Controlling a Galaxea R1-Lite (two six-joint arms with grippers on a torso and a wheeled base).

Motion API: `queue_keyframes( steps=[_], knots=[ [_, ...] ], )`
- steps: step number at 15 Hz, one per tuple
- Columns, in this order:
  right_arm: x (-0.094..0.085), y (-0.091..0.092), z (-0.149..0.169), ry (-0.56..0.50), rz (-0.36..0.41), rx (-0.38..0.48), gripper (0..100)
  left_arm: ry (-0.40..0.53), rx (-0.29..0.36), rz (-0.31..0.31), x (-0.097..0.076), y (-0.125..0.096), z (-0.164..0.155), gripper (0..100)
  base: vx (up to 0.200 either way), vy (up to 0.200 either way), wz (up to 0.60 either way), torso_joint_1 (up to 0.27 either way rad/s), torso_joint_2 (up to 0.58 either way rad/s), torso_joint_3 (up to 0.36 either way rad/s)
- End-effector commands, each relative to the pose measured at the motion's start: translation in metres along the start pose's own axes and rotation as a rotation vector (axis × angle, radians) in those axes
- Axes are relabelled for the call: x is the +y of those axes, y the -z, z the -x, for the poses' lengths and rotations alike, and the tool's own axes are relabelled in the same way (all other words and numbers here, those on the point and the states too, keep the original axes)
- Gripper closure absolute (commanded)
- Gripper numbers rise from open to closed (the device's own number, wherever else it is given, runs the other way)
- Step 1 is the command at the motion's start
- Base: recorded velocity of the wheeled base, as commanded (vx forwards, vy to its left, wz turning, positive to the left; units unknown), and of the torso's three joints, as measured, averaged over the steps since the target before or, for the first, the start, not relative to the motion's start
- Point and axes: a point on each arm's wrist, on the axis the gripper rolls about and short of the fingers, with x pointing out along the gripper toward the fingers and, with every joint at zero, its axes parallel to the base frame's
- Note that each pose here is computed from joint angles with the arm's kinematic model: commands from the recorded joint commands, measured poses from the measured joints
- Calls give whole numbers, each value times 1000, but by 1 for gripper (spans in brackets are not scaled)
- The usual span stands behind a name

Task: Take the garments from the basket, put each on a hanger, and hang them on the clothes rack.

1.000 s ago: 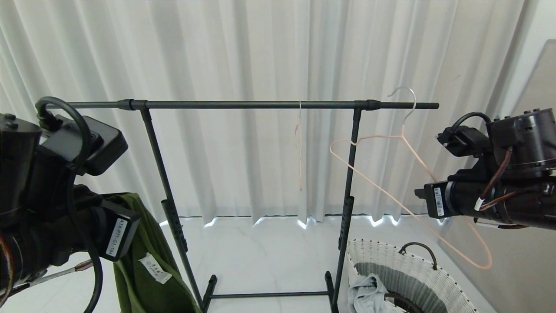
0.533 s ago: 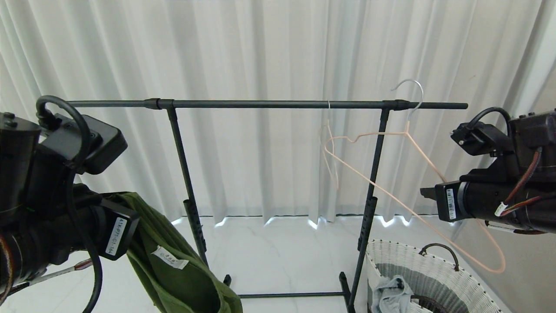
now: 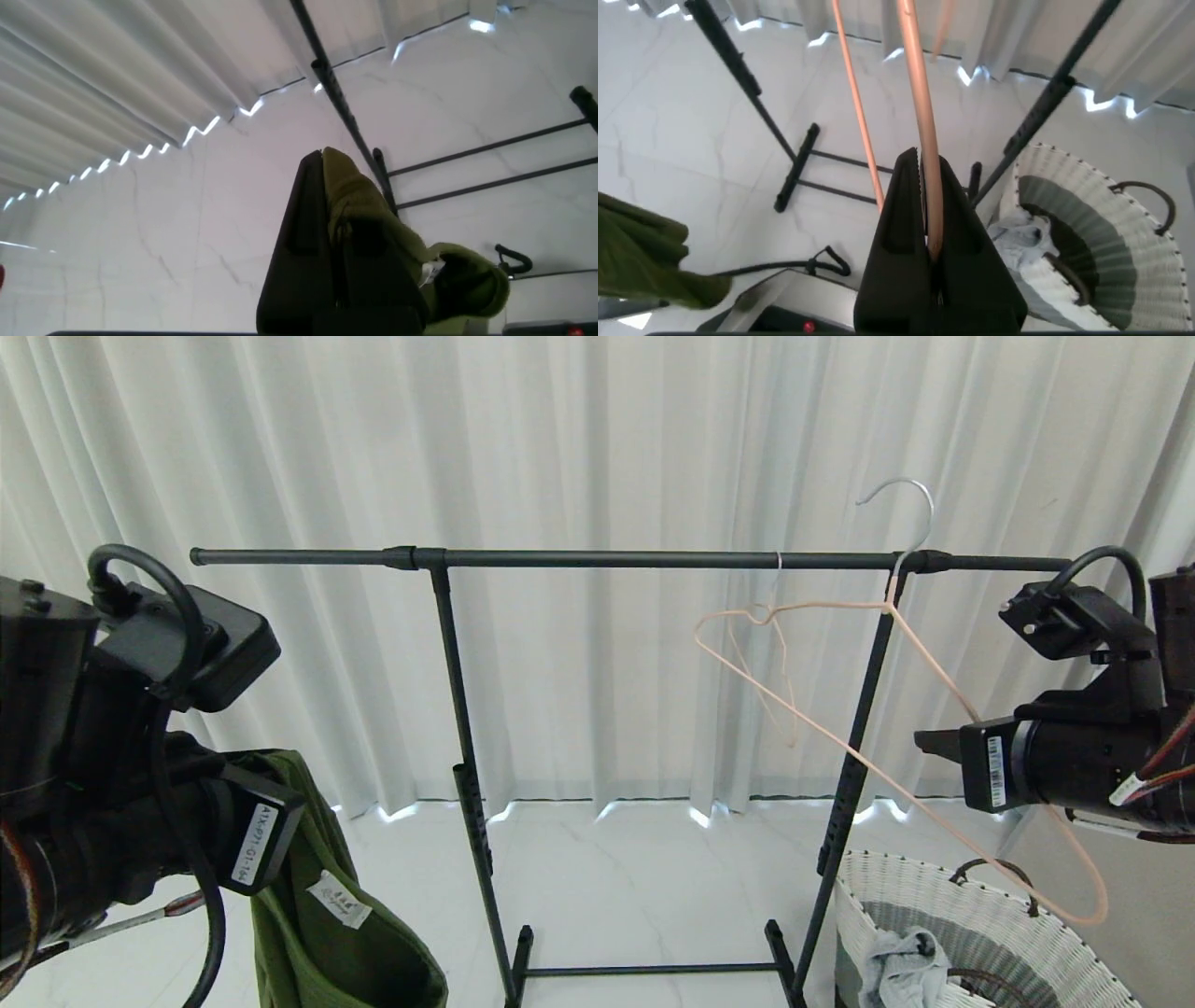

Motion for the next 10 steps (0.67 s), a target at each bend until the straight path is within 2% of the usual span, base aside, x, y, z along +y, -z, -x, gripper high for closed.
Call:
queue_keyframes(
  steps=[1,3,7,8,10],
  knots=[
    [3,2,5,-26,6,-5,100,0,0,-15,0,0,0,100,0,0,0,0,0,0],
    [7,13,14,-85,23,15,100,-1,8,-56,-2,-4,-4,100,0,0,0,0,0,0],
    [14,56,45,-285,86,72,100,-110,74,-27,-3,-27,-37,100,0,0,0,0,0,0],
    [16,68,58,-346,105,74,100,-141,84,10,-8,-39,-52,100,0,0,0,0,0,0],
    [18,79,75,-465,92,75,100,-124,77,90,-25,-54,-67,100,0,0,0,0,0,0]
  ],
)
